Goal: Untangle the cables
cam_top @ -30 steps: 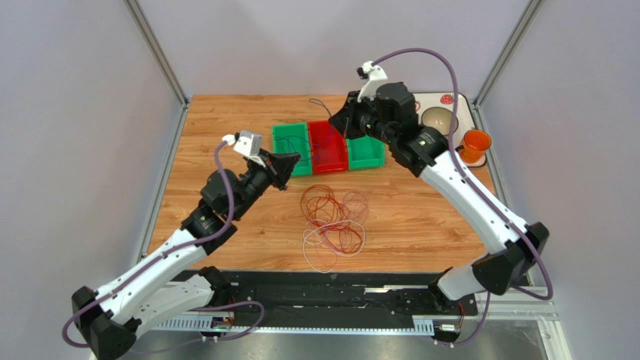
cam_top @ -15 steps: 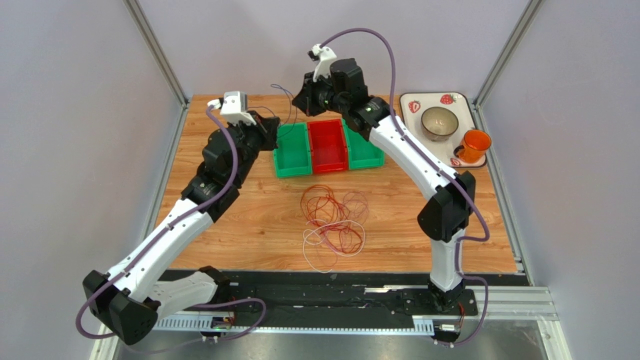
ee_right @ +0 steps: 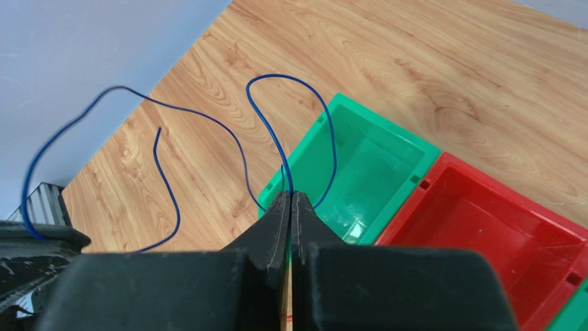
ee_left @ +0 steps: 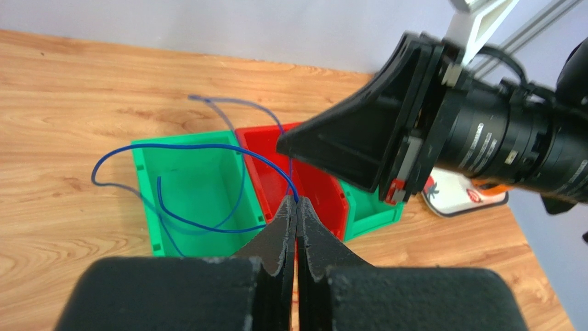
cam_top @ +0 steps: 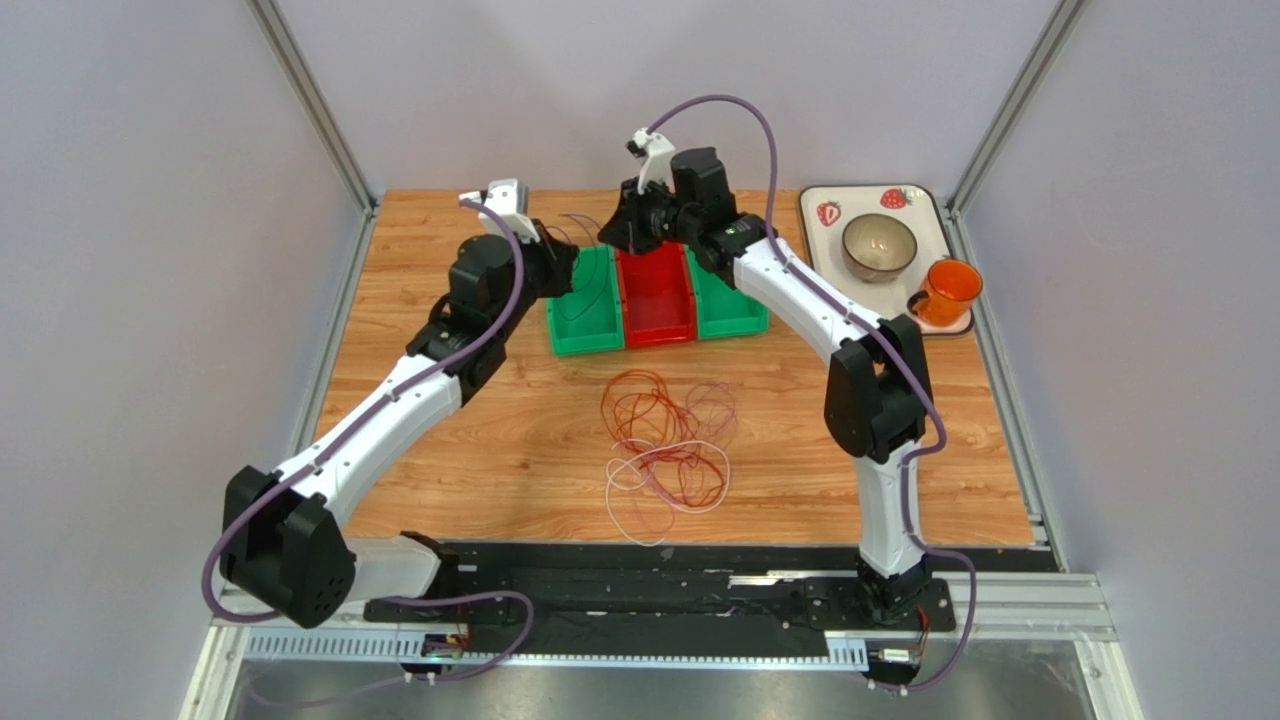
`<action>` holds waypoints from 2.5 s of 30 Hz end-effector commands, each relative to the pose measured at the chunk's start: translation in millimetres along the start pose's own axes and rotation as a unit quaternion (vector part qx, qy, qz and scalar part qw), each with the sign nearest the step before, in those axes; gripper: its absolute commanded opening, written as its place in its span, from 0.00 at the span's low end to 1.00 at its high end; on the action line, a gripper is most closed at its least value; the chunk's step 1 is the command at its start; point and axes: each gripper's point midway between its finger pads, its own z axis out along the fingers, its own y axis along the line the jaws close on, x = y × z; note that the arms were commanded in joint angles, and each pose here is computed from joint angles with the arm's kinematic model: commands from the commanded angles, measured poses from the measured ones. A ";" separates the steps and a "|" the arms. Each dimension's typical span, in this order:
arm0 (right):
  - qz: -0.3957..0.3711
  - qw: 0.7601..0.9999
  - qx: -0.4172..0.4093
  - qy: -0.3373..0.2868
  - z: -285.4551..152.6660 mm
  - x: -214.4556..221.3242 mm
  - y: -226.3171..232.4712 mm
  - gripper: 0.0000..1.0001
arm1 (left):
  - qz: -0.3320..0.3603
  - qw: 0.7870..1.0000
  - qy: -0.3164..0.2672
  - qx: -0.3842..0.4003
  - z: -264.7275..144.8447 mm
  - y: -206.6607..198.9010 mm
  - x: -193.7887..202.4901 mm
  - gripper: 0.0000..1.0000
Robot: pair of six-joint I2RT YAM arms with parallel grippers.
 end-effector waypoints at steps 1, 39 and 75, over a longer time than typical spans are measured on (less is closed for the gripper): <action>-0.008 0.999 -0.033 -0.022 11.4 -14.7 5.2 0.00 | 0.002 0.999 -0.035 0.029 8.7 -12.6 -20.4 0.00; 0.066 0.997 0.004 0.047 45.9 38.8 -51.4 0.00 | -0.075 0.986 0.133 0.071 88.6 34.0 122.8 0.00; 0.004 0.985 0.096 0.144 65.6 93.9 -52.9 0.02 | -0.028 0.988 0.145 -0.032 -36.3 29.8 25.0 0.54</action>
